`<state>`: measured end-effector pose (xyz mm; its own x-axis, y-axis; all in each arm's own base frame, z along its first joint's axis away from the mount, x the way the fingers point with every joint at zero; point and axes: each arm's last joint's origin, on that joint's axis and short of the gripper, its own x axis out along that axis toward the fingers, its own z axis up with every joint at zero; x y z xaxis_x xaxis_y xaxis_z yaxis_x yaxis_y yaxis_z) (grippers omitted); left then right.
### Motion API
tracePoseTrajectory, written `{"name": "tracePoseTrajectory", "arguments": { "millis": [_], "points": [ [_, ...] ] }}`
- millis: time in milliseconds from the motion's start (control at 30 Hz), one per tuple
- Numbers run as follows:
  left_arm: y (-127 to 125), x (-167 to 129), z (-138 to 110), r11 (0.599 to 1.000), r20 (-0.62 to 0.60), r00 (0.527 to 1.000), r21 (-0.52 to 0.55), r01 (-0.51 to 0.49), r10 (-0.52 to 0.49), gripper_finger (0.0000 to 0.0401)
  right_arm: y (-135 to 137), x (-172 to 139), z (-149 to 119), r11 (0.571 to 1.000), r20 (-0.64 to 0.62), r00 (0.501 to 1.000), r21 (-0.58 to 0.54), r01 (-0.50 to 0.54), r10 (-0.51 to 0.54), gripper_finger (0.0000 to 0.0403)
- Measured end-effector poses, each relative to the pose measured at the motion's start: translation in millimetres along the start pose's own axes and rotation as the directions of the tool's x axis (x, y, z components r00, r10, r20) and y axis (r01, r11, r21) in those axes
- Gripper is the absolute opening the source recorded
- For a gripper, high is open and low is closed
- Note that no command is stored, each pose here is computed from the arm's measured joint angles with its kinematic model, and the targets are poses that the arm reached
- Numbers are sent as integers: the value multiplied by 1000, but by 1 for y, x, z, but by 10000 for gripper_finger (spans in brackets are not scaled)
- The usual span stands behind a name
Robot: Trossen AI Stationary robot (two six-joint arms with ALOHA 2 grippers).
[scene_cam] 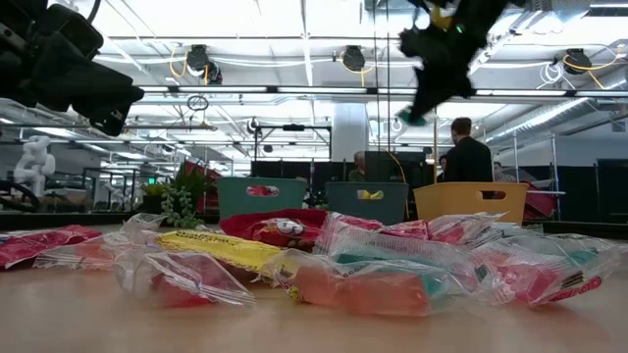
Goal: Sort candy
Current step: Put the blue gummy candy into the yellow bin, then put the red candy into the green bin
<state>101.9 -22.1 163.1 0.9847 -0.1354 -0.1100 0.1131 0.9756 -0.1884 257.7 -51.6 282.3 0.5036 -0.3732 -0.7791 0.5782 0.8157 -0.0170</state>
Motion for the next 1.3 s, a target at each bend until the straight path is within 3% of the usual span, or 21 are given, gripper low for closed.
{"name": "tracePoseTrajectory", "arguments": {
  "millis": [67,200,433,967,1133,1300],
  "points": [
    [0,0,0,1000,0,1000,0,-1,1,107,-22,-1,-10,988,20,994,112,105,-108,0],
    [0,0,0,1000,0,1000,0,-1,1,107,-54,3,-26,916,5,962,305,260,-274,0],
    [0,0,0,1000,0,1000,0,-2,2,107,-90,22,-41,810,-118,922,446,380,-368,21],
    [0,0,0,1000,1,1000,0,-4,4,107,-102,27,-42,802,-168,926,464,376,-338,238],
    [0,0,0,1000,1,1000,0,-4,4,107,-102,26,-44,814,-181,925,439,380,-335,273],
    [0,0,0,1000,1,1000,0,-4,4,107,-102,26,-45,822,-194,927,430,373,-319,283]
  ]
}}
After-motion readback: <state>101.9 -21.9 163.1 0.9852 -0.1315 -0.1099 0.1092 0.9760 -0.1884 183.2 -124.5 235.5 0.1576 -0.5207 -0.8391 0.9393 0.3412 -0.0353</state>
